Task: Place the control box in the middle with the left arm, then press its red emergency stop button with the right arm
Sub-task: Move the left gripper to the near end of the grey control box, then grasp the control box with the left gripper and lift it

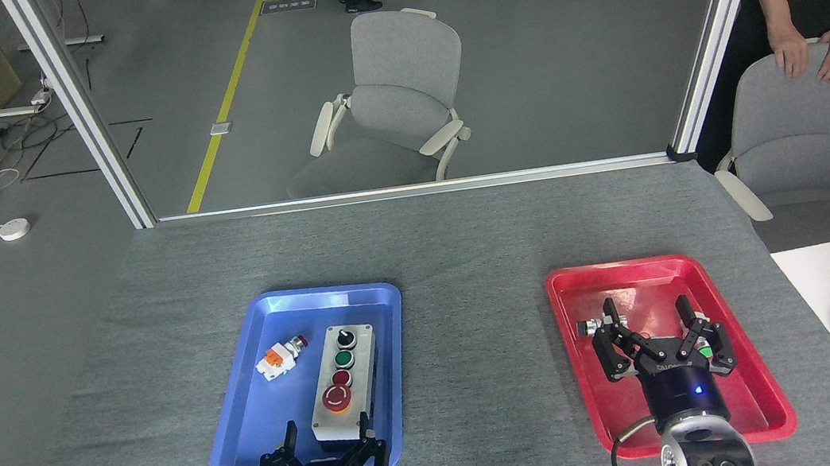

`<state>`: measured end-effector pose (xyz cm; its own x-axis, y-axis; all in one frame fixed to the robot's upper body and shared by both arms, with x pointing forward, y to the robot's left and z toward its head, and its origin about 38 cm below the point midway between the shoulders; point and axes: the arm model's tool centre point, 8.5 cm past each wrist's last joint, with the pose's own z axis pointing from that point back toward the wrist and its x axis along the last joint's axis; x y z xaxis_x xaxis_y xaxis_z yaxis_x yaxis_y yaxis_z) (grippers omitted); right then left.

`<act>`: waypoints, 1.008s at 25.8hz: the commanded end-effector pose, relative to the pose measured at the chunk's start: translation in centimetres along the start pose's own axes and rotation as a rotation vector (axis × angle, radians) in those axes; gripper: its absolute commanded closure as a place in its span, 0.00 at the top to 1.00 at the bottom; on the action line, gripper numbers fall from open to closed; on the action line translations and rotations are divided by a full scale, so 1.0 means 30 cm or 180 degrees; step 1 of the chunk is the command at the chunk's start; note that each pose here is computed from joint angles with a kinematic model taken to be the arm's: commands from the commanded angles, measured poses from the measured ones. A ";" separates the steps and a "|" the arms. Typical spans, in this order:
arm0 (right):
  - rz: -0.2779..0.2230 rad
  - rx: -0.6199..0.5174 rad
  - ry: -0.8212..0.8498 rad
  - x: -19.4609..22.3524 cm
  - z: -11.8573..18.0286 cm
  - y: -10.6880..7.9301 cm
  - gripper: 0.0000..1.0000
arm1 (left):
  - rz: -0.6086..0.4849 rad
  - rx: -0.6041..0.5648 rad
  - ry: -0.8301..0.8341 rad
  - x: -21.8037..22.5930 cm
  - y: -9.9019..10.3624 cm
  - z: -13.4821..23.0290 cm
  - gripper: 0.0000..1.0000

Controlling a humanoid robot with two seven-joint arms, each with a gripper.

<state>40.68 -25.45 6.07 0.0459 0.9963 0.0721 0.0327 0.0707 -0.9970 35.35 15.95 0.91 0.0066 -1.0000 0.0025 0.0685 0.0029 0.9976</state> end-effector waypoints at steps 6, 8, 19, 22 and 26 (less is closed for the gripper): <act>0.0026 -0.0014 -0.0017 0.011 0.000 0.004 0.98 | -0.0001 -0.0055 0.0002 0.010 -0.022 -0.002 0.99; -0.0012 -0.0059 -0.0013 0.029 -0.001 -0.012 0.98 | 0.0003 -0.0045 0.0000 0.013 -0.017 -0.007 0.99; 0.0067 -0.0013 -0.0054 0.029 0.017 0.005 0.98 | -0.0077 -0.0116 -0.0014 0.016 -0.028 -0.089 0.99; 0.0144 -0.0009 -0.0068 0.033 0.015 0.004 0.98 | -0.0097 -0.0124 -0.0014 0.016 -0.025 -0.118 0.99; 0.0225 0.0004 -0.0048 0.031 0.017 0.009 0.98 | -0.0089 -0.0153 -0.0010 0.017 -0.025 -0.146 0.99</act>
<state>40.28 -24.43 6.00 0.0288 0.9995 0.0153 0.0329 0.0144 -0.9994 39.04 15.45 -0.09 -0.0016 -0.9997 -0.0260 0.1103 -0.0260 0.9936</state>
